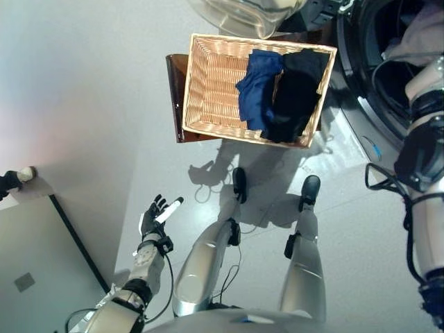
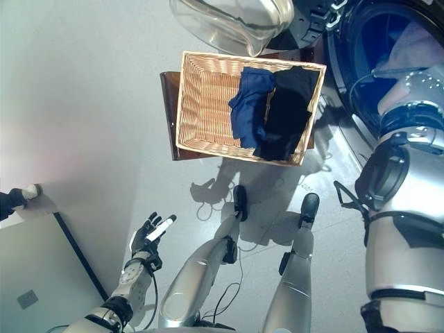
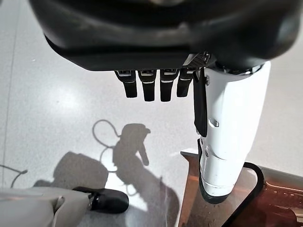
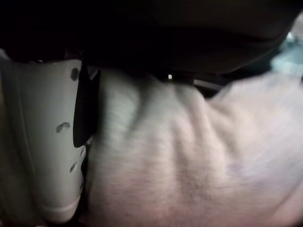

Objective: Pick up the clothes and place them into the washing machine

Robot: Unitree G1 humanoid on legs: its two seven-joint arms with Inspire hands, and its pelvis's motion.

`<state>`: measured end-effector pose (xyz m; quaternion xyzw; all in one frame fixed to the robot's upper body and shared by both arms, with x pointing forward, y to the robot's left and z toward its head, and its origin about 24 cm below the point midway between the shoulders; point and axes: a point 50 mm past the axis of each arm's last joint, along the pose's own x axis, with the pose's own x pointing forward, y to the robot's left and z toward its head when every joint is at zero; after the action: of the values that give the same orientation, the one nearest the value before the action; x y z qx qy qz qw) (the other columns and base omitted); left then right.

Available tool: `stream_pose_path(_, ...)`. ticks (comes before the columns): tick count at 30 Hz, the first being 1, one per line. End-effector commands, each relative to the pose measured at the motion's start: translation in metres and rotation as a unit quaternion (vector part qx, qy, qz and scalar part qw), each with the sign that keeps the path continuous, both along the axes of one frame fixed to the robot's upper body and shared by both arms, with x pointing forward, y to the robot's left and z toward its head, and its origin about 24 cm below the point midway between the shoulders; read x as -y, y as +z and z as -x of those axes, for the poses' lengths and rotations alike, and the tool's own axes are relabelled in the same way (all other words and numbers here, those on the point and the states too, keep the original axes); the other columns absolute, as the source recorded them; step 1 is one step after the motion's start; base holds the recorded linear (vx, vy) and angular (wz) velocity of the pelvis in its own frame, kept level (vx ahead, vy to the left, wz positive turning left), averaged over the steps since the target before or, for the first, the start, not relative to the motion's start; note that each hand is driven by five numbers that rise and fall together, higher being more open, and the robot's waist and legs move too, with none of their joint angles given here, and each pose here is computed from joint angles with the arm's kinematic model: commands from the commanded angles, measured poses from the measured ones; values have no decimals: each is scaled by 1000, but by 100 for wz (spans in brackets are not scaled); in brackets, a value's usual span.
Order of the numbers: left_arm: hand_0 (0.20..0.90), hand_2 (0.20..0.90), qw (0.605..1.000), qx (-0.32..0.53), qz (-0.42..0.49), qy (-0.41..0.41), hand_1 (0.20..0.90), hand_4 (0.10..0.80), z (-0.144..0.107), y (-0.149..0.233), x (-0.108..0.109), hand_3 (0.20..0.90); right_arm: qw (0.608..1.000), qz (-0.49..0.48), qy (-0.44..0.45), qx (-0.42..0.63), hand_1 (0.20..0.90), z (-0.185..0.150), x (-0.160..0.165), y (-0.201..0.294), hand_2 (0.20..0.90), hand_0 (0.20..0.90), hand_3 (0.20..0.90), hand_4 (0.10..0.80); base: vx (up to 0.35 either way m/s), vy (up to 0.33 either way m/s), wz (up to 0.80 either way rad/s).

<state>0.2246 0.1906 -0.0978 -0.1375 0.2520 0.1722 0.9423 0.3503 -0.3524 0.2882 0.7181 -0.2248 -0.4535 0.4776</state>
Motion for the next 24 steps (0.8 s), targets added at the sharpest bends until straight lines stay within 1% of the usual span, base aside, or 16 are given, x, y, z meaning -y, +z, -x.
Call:
stream_pose_path(1, 900, 900, 996, -45, -61, 47, 900, 800, 33, -11, -40, 900, 952, 252, -175, 16, 900, 88, 54, 122, 900, 900, 900, 800, 0, 0, 0)
stream_pose_path(2, 900, 900, 996, -45, -61, 50, 900, 800, 33, -11, -42, 900, 950, 266, -162, 7, 900, 85, 51, 125, 900, 900, 900, 800, 0, 0, 0)
stream_pose_path(12, 900, 900, 996, -44, -55, 51, 900, 800, 34, -11, -41, 900, 945, 289, -152, -33, 900, 80, 48, 125, 900, 900, 900, 800, -3, 0, 1)
stream_pose_path(14, 900, 900, 996, -43, -54, 52, 900, 800, 34, -10, -41, 900, 938, 305, -157, -51, 900, 78, 46, 125, 900, 900, 900, 800, 0, 0, 0)
stream_pose_path(16, 900, 900, 997, -35, -53, 49, 900, 800, 32, -9, -39, 900, 920, 330, -178, -112, 900, 77, 45, 120, 900, 900, 900, 800, 0, 0, 0)
stream_pose_path(21, 900, 900, 997, -13, -65, 43, 900, 800, 24, -2, -40, 900, 917, 305, -199, -165, 900, 79, 50, 108, 900, 900, 900, 800, -3, -1, 1)
stream_pose_path(24, 900, 900, 997, -14, -65, 47, 900, 800, 25, -2, -40, 900, 929, 277, -190, -156, 900, 82, 57, 100, 900, 900, 900, 800, 0, 0, 0)
